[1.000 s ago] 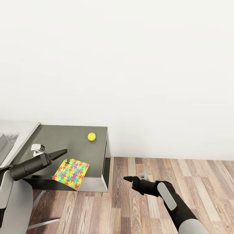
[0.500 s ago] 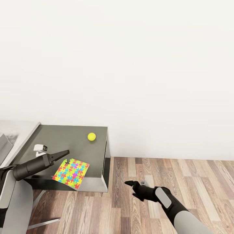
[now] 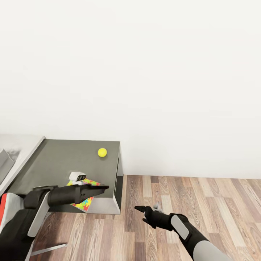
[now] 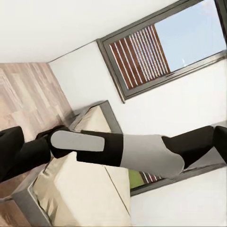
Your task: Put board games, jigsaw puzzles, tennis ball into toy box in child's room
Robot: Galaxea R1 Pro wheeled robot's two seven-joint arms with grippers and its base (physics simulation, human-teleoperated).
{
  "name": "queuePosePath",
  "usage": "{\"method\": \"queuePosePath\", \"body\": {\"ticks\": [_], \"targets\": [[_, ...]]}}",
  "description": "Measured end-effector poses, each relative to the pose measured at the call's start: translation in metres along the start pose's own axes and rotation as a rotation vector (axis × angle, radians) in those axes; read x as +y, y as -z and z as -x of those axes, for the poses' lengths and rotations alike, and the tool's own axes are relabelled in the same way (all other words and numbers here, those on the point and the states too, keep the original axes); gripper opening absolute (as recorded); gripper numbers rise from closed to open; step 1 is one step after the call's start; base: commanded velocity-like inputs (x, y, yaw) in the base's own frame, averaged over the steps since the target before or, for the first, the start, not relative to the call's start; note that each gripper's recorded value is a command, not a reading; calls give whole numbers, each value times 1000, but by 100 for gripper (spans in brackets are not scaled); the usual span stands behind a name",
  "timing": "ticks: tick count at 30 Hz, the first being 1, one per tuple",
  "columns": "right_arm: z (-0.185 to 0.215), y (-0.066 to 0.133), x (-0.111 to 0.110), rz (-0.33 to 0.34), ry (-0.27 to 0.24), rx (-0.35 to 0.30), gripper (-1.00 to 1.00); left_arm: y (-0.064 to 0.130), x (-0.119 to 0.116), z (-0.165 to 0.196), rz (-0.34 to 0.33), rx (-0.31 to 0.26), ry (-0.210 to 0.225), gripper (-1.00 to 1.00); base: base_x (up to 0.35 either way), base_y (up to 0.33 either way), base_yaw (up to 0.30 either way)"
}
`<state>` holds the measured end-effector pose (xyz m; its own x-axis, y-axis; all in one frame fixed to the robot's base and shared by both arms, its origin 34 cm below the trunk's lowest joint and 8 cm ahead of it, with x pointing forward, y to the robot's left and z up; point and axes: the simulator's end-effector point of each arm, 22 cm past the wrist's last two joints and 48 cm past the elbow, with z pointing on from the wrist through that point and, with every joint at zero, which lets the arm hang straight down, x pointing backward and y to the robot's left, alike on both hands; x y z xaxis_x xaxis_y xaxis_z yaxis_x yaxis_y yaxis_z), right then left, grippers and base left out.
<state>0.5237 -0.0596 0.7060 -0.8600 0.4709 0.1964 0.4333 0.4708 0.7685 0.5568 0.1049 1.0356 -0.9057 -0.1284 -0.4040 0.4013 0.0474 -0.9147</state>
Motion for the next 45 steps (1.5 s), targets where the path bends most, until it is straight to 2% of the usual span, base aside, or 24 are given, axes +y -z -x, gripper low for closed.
{"method": "queuePosePath", "body": {"ticks": [3, 6, 12, 20, 28, 34, 45], "targets": [[-2, -2, -1, -7, 33, -2, 100, -9, 1, -5, -7, 13, 8, 100, 0, 0, 0], [-4, -6, -3, -18, 91, -15, 100, -16, 5, -10, 6, 25, 15, 100, 0, 0, 0], [-3, -8, -3, -23, 148, -39, 100, -12, 10, -8, 25, 18, 16, 100, 0, 0, 0], [-4, -9, 1, -8, 159, -44, 100, -6, 11, -4, 33, 4, 12, 100, 0, 0, 27], [-3, -9, 8, 2, 173, -53, 100, 5, 9, 7, 48, -32, -3, 100, 0, -49, 163], [3, -8, 12, 10, 192, -84, 100, 6, 7, 9, 48, -37, -10, 100, 0, -177, 121], [5, -8, 13, 11, 194, -92, 100, 7, 6, 10, 46, -38, -11, 100, 0, -14, 8]]}}
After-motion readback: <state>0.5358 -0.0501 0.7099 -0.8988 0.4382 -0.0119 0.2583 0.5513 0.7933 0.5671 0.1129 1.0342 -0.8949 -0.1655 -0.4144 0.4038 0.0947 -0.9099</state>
